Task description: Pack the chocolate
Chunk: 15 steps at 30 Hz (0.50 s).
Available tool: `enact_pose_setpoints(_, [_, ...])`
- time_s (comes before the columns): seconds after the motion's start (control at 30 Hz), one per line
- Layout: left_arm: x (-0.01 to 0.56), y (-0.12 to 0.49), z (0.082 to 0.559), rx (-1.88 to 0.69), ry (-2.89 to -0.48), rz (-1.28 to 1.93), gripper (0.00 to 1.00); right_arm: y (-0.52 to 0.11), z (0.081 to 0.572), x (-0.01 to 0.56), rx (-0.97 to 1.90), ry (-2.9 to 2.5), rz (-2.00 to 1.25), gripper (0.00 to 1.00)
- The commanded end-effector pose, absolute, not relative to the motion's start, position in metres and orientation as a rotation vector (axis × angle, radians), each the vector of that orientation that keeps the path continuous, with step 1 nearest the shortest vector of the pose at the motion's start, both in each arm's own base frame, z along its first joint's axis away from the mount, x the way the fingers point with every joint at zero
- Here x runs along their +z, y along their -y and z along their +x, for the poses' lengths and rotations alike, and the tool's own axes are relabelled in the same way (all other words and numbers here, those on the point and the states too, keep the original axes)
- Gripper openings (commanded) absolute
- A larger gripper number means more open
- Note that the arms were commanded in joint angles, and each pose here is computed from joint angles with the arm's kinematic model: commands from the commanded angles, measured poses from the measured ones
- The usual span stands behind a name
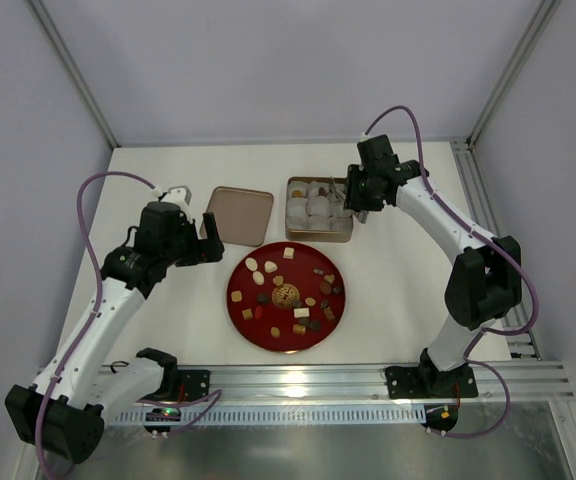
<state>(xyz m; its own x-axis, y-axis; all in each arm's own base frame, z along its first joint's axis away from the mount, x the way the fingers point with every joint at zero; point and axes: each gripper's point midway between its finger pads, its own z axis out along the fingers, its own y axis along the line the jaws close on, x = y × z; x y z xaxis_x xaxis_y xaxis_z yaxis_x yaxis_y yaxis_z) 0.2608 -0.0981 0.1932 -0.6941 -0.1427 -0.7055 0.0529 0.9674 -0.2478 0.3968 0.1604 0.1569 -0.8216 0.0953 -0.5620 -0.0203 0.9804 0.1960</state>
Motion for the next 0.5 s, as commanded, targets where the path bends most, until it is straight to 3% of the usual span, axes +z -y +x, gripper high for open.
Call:
enact_pose_setpoints(0.0, [0.197,0.100,0.262,-0.330,-2.302,-0.055,1.00,-0.160,0.406,0.177,0.268,-2.451,0.049,0.45])
enact_pose_setpoints(0.27, [0.198,0.100,0.262,-0.332,-2.299,-0.056,1.00,-0.175,0.374,0.206,0.328,-2.397,-0.016,0.45])
enact_pose_setpoints(0.47, [0.199,0.100,0.263,-0.329,-2.297,-0.057,1.00,-0.214,0.299,0.212,0.420,-2.388,-0.186,0.45])
